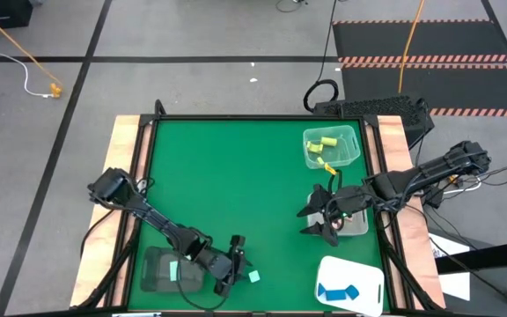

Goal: Sort & place blocks by color
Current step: Put the light blue block into the black bin

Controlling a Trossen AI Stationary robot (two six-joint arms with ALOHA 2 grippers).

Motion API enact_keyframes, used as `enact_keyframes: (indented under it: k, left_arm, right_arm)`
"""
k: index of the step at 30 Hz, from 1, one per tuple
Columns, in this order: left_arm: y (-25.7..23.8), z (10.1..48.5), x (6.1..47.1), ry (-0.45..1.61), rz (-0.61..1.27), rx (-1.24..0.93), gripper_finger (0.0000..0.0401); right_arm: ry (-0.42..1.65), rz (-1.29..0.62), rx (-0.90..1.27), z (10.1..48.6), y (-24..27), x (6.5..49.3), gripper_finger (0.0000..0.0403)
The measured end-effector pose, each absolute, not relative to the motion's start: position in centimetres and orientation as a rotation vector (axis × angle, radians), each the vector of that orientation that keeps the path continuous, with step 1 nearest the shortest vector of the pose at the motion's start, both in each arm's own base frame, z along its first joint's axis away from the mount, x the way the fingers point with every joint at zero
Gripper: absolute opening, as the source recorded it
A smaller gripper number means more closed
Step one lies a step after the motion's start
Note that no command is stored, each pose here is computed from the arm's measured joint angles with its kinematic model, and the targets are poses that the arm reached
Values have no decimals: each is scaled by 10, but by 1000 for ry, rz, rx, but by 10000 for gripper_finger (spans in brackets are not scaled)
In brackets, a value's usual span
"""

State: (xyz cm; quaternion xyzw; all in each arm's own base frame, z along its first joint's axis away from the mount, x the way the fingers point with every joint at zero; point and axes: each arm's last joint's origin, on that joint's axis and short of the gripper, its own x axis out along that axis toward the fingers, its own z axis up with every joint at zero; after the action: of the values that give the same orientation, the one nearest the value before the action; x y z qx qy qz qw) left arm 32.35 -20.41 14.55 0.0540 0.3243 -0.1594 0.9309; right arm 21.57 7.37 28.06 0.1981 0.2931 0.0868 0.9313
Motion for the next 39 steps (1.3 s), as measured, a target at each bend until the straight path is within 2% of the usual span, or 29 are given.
enact_keyframes:
  k: [14,32,39]
  left_arm:
    - [-211,156,331,575,-472,356,191]
    - [-210,159,334,551,-462,328,191]
    - [-210,163,337,508,-402,262,191]
  right_arm:
    - [601,178,406,281,74,216,254]
    - [601,178,406,281,74,216,254]
    - [601,178,406,281,74,216,254]
